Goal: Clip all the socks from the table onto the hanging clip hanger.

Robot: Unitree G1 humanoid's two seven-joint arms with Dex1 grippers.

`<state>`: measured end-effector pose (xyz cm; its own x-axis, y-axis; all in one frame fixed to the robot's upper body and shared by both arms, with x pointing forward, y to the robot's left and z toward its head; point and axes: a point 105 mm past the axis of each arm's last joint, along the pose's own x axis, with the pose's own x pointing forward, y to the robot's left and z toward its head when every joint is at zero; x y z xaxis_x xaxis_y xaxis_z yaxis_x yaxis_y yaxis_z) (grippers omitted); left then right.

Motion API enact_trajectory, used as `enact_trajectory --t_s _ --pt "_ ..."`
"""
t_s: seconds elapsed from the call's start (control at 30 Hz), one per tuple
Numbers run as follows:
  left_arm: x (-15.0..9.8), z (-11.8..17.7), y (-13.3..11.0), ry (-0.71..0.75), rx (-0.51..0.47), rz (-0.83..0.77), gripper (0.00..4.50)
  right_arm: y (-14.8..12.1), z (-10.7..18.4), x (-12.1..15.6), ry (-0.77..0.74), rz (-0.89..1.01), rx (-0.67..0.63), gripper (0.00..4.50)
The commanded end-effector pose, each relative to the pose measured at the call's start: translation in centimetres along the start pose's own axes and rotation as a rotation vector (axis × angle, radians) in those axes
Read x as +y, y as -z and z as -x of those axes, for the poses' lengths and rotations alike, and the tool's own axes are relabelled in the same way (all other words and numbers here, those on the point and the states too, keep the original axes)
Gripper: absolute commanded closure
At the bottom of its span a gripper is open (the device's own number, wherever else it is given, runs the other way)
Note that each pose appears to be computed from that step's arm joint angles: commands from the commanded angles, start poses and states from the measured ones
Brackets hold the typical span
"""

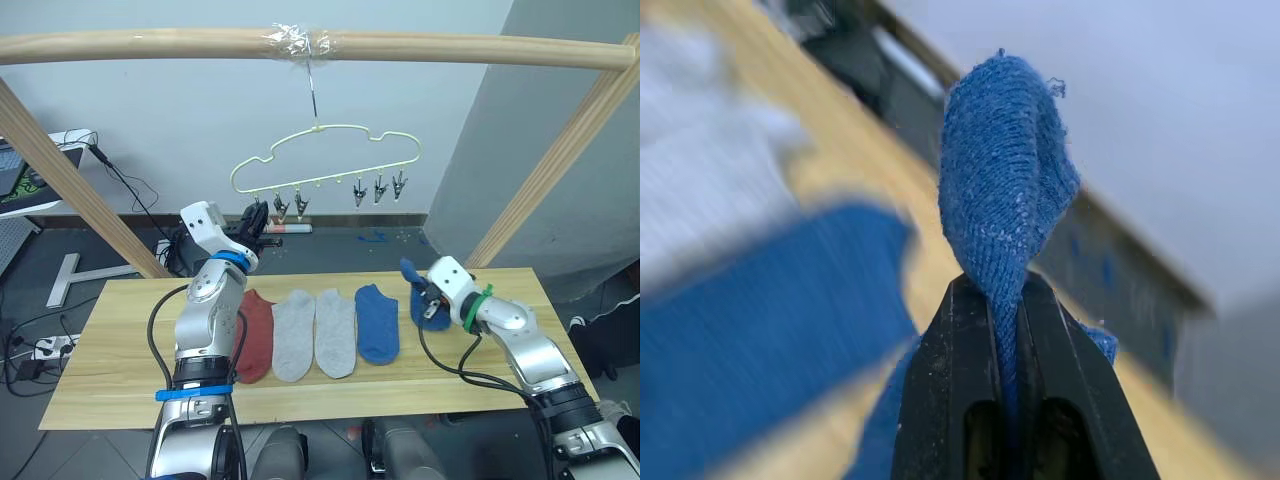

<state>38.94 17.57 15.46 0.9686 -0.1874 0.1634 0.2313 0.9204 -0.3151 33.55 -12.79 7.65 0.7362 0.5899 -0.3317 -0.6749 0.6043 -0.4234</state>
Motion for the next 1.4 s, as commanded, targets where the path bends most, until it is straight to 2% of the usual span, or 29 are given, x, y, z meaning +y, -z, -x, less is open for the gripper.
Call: enact_trajectory --t_s 0.03,0.1,0.17,0.33,0.57,0.97,1.4 --pt "-0.1 0.3 -0.4 0.011 0.009 0.132 4.35 -4.2 -1.5 2.1 -0.067 0.114 -0.103 4.49" --pt "-0.4 0.3 -0.5 0.023 0.015 0.195 4.35 -6.4 -3.2 3.3 -0.090 0.128 -0.155 4.49" --pt "-0.6 0.3 -0.6 0.034 0.019 0.223 4.35 -7.3 -4.5 3.9 -0.099 0.125 -0.176 4.49" --pt "-1.6 0.1 -0.4 0.081 0.041 0.239 4.35 -8.7 -7.8 4.9 -0.115 0.166 -0.182 4.49" --pt "-2.1 0.1 -0.6 0.085 0.033 0.258 4.35 -10.1 -10.6 5.2 -0.119 0.216 -0.165 4.49" --pt "-2.8 0.6 -0.1 0.092 0.045 0.263 4.35 -12.3 -10.8 6.5 -0.127 0.211 -0.237 4.49" --pt "-3.5 0.5 0.0 0.125 0.061 0.264 4.35 -14.0 -11.0 5.2 -0.073 0.205 -0.271 4.49"
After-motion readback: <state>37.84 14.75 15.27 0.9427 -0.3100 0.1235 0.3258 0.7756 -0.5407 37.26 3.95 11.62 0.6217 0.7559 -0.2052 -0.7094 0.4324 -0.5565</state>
